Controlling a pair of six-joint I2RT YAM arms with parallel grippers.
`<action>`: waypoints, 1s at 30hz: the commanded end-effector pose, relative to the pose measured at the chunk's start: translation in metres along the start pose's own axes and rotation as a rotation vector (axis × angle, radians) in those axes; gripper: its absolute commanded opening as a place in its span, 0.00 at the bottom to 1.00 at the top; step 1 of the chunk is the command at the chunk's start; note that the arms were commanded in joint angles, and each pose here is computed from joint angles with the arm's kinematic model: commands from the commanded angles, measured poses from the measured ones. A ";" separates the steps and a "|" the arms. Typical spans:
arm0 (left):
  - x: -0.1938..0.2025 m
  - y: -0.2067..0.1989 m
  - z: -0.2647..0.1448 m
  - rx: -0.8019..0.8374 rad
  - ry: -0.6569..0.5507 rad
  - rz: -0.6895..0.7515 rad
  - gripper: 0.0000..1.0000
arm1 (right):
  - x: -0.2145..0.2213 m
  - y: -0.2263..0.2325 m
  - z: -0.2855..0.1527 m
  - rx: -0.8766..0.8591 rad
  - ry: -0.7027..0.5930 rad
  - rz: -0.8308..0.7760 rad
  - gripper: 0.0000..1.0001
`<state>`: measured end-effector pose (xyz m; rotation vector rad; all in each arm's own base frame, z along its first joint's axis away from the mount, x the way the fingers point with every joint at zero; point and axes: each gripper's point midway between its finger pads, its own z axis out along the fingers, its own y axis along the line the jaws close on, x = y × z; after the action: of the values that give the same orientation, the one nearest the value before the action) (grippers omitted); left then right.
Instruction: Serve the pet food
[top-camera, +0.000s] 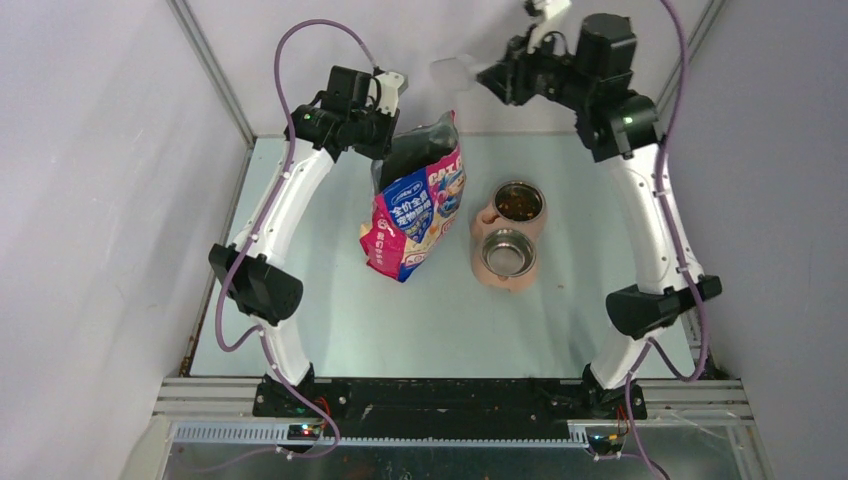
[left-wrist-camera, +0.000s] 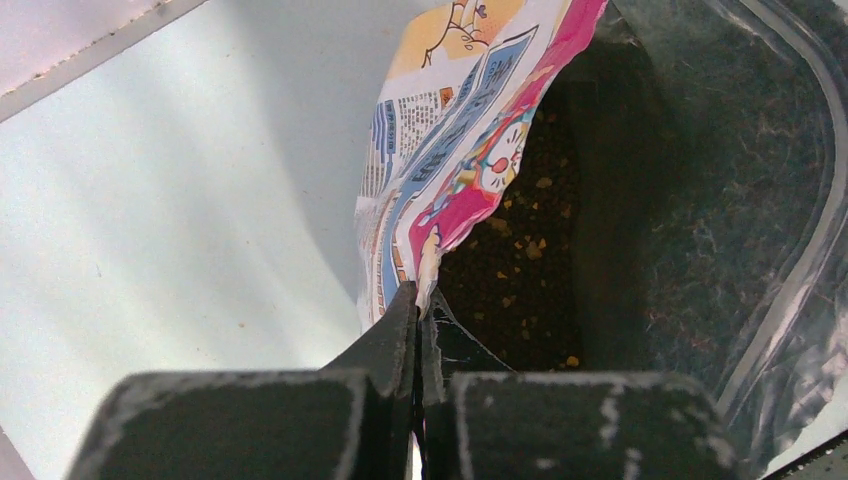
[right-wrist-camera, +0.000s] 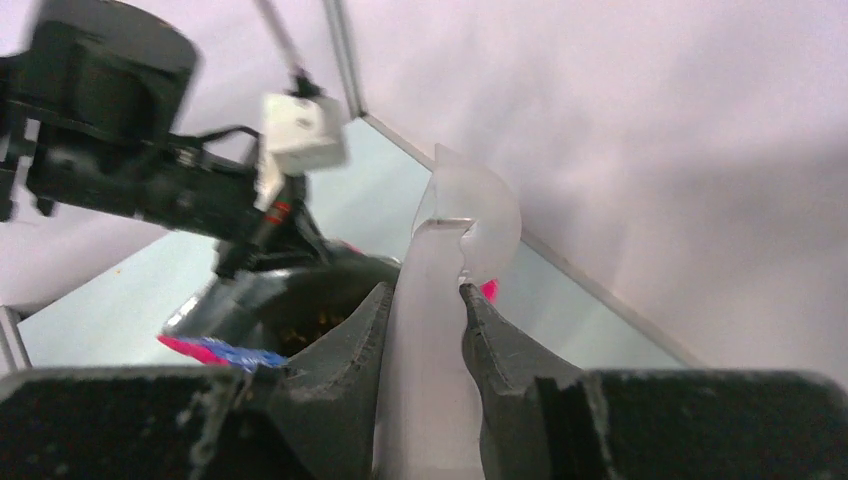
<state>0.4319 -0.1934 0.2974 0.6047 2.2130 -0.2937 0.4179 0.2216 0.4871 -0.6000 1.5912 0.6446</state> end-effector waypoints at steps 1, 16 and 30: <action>-0.022 -0.002 -0.022 0.003 -0.084 -0.029 0.00 | -0.017 0.035 0.025 -0.063 -0.046 -0.121 0.00; -0.044 -0.014 -0.040 0.049 -0.168 -0.043 0.00 | 0.084 0.078 0.011 -0.242 0.245 -0.024 0.00; -0.066 -0.078 -0.059 0.271 -0.259 0.050 0.00 | 0.135 0.072 -0.005 -0.205 0.462 -0.071 0.00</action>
<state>0.4113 -0.2279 0.3046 0.6541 2.1953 -0.4770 0.3491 0.2763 0.3647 -0.9882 1.8900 0.7215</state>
